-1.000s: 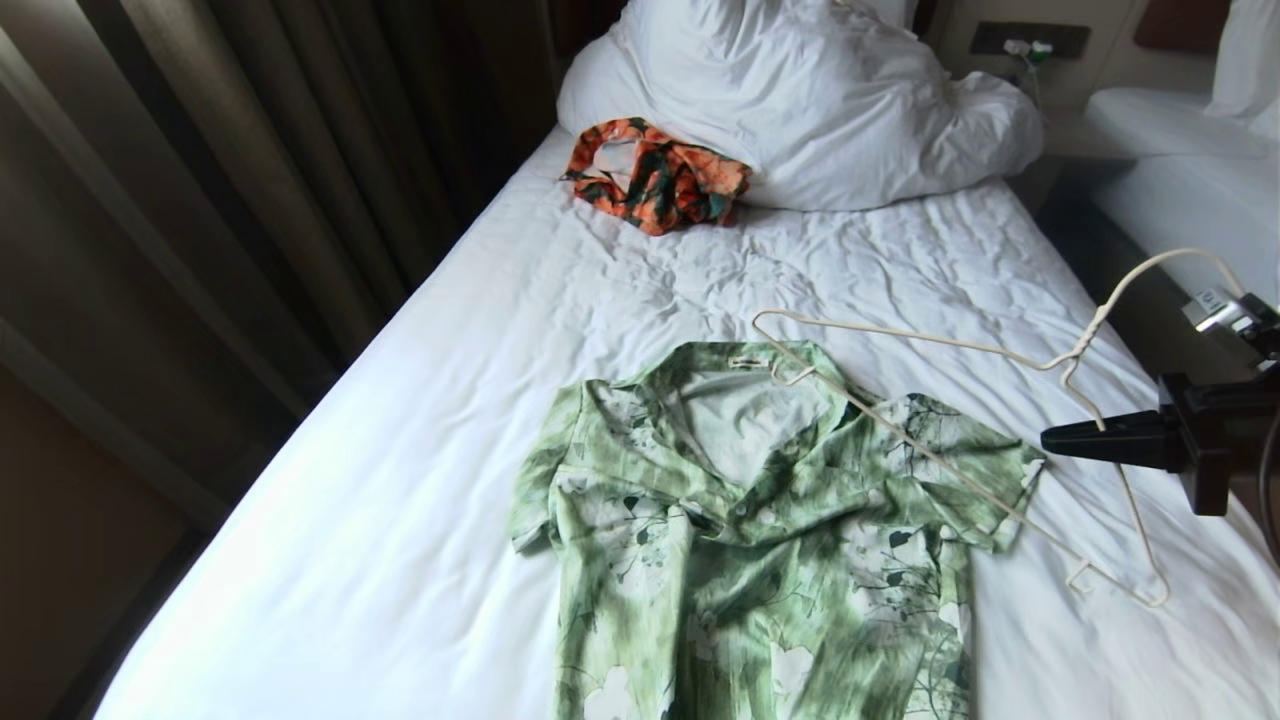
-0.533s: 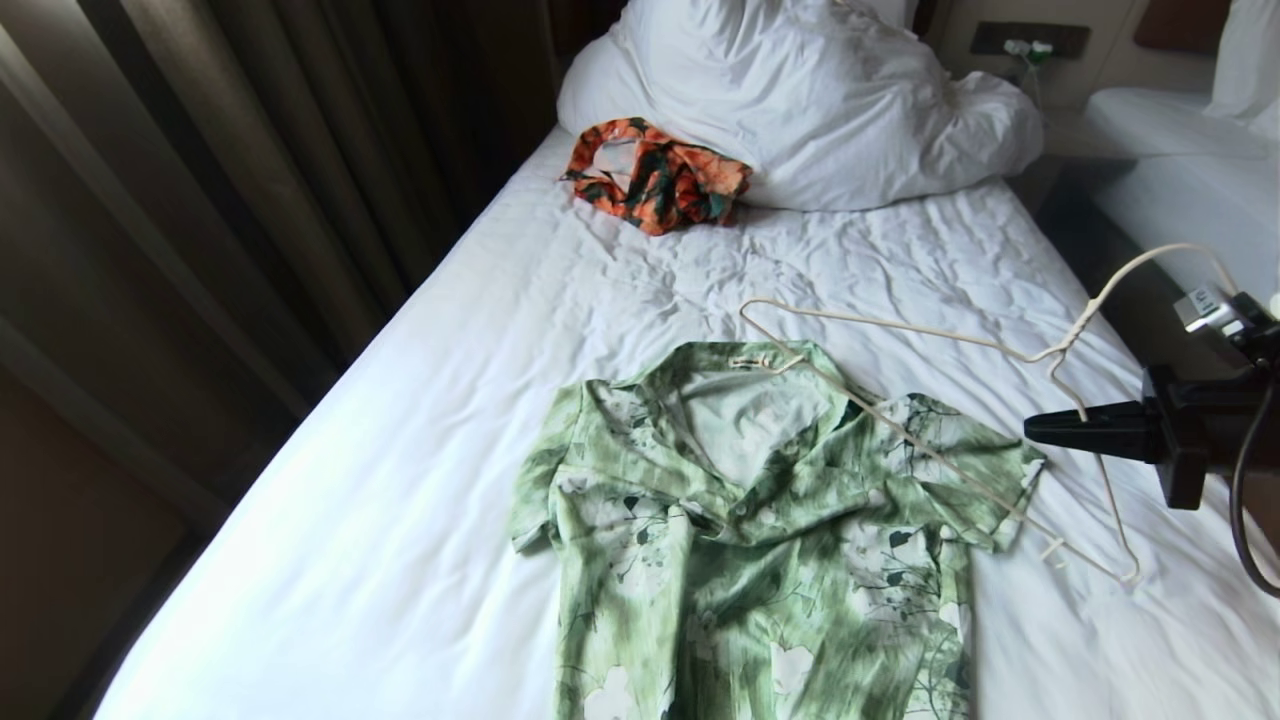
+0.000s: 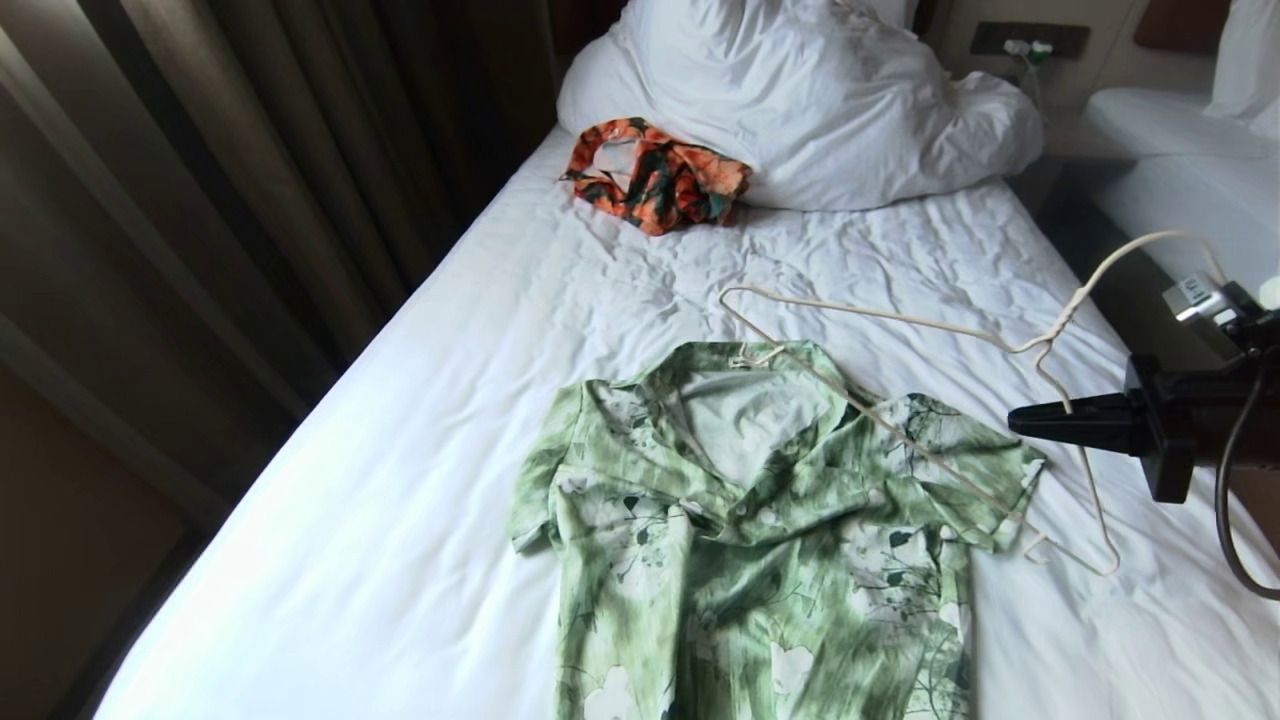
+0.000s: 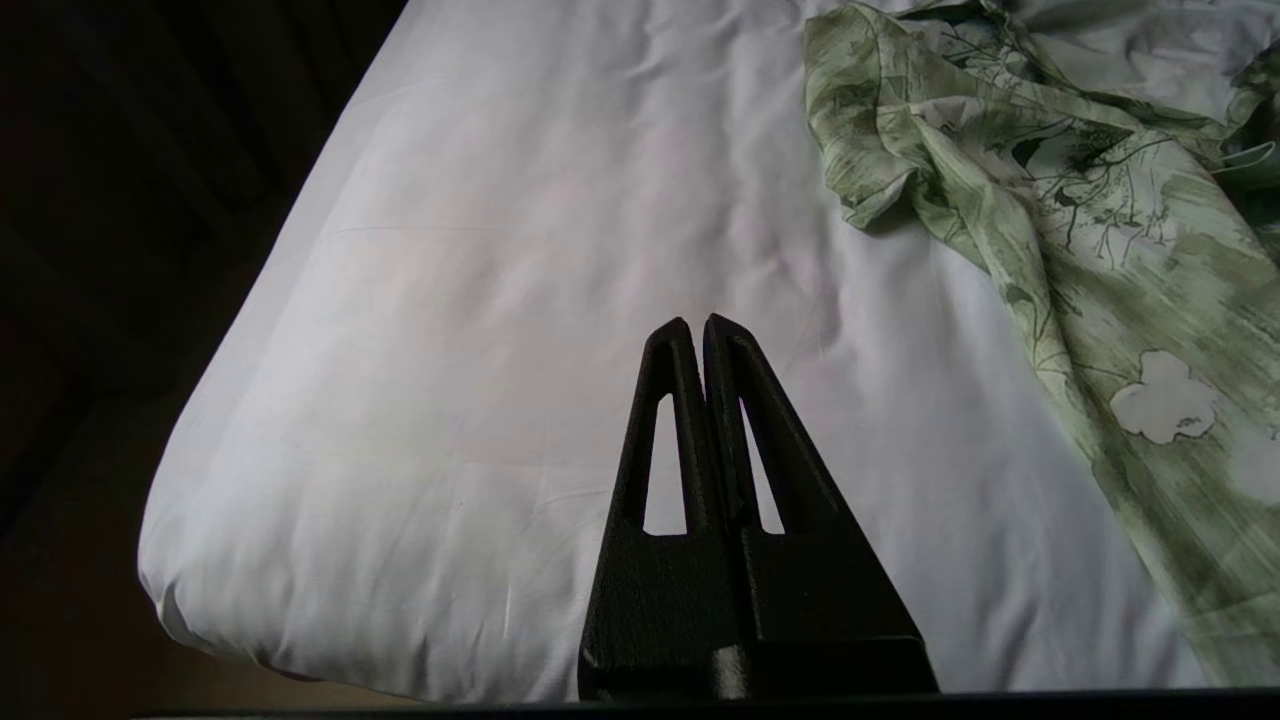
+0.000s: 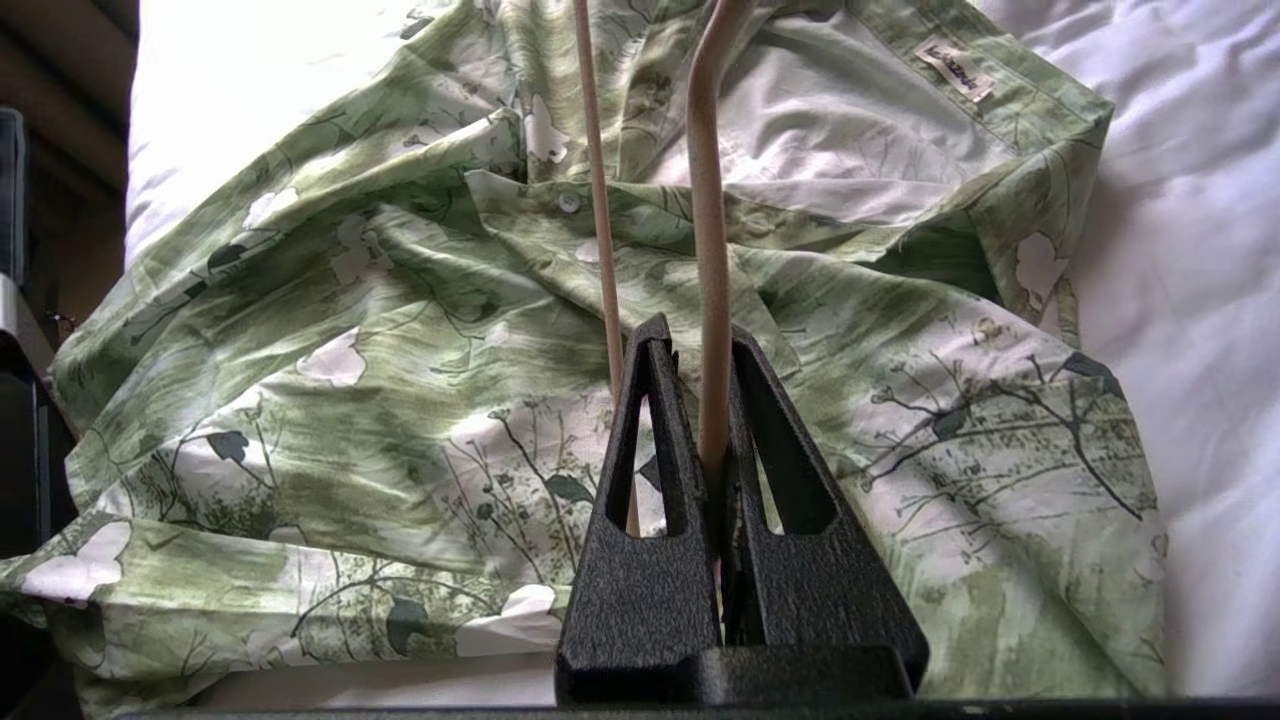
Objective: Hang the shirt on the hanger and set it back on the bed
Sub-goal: Lift the shirt and hanger
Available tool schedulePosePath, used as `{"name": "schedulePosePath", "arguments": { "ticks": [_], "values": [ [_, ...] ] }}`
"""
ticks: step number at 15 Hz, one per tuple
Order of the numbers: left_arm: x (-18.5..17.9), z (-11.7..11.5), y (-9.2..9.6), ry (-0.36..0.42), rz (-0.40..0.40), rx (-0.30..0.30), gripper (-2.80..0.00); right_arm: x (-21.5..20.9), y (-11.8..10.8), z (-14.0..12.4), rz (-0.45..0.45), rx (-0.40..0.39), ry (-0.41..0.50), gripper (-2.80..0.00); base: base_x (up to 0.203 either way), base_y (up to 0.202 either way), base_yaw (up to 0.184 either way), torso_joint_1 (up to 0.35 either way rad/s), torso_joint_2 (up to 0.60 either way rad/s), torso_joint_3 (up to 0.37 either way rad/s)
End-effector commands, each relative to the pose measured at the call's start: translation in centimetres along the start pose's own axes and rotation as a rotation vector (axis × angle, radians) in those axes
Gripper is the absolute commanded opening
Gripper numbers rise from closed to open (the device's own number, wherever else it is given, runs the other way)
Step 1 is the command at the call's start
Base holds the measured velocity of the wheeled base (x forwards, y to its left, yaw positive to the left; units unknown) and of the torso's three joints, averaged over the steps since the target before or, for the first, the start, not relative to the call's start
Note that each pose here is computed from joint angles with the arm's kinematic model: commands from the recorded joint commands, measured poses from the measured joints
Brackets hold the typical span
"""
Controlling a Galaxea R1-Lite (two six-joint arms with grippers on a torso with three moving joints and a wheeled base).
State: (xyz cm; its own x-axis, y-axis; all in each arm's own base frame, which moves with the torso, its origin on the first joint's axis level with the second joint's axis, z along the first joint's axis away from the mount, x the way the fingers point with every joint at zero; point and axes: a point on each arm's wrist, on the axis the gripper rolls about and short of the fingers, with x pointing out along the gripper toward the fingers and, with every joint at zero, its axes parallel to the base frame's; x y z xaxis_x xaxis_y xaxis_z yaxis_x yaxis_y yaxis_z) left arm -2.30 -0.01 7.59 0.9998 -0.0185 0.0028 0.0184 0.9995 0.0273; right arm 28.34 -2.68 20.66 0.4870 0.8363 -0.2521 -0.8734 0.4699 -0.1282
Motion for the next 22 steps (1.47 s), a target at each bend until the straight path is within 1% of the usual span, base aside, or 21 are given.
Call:
{"name": "schedulePosePath", "arguments": {
  "ticks": [1, 7, 10, 15, 17, 20, 21, 22],
  "values": [
    [0.0, 0.0, 0.0, 0.001, 0.000, 0.000, -2.80, 0.3, 0.0, -0.1, 0.014, -0.001, -0.003, -2.80, 0.000, 0.000, 0.000, 0.000, 0.00, 0.000],
    [0.0, 0.0, 0.0, 0.001, 0.000, 0.000, -2.80, 0.8, -0.6, -0.5, 0.024, 0.010, -0.003, -2.80, 0.000, 0.000, 0.000, 0.000, 0.00, 0.000],
    [0.0, 0.0, 0.0, 0.001, 0.000, 0.000, -2.80, 1.0, -1.0, -0.3, 0.014, -0.029, -0.017, -2.80, 0.000, 0.000, 0.000, 0.000, 0.00, 0.000],
    [0.0, 0.0, 0.0, 0.000, 0.000, 0.003, -2.80, 1.6, -1.6, -1.5, 0.024, 0.003, -0.006, -2.80, 0.000, 0.000, 0.000, 0.000, 0.00, 0.000],
    [0.0, 0.0, 0.0, -0.004, 0.000, 0.005, -2.80, 1.7, -1.7, -1.6, 0.025, 0.001, -0.006, -2.80, 0.000, 0.000, 0.000, 0.000, 0.00, 0.000],
    [-0.4, 1.4, 0.0, -0.042, -0.011, 0.001, -2.80, 1.7, -1.7, -1.5, 0.029, -0.003, -0.011, -2.80, 0.000, 0.000, 0.000, 0.000, 0.00, 0.000],
    [-0.7, 2.1, 0.0, -0.042, -0.027, 0.002, -2.80, 1.8, -1.6, -1.4, 0.031, -0.007, -0.012, -2.80, 0.000, 0.000, 0.000, 0.000, 0.00, 0.000],
    [-0.9, 2.7, 0.0, -0.024, -0.047, 0.001, -2.80, 1.8, -1.6, -1.4, 0.031, -0.007, -0.012, -2.80, 0.000, 0.000, 0.000, 0.000, 0.00, 0.000]
  ]
}}
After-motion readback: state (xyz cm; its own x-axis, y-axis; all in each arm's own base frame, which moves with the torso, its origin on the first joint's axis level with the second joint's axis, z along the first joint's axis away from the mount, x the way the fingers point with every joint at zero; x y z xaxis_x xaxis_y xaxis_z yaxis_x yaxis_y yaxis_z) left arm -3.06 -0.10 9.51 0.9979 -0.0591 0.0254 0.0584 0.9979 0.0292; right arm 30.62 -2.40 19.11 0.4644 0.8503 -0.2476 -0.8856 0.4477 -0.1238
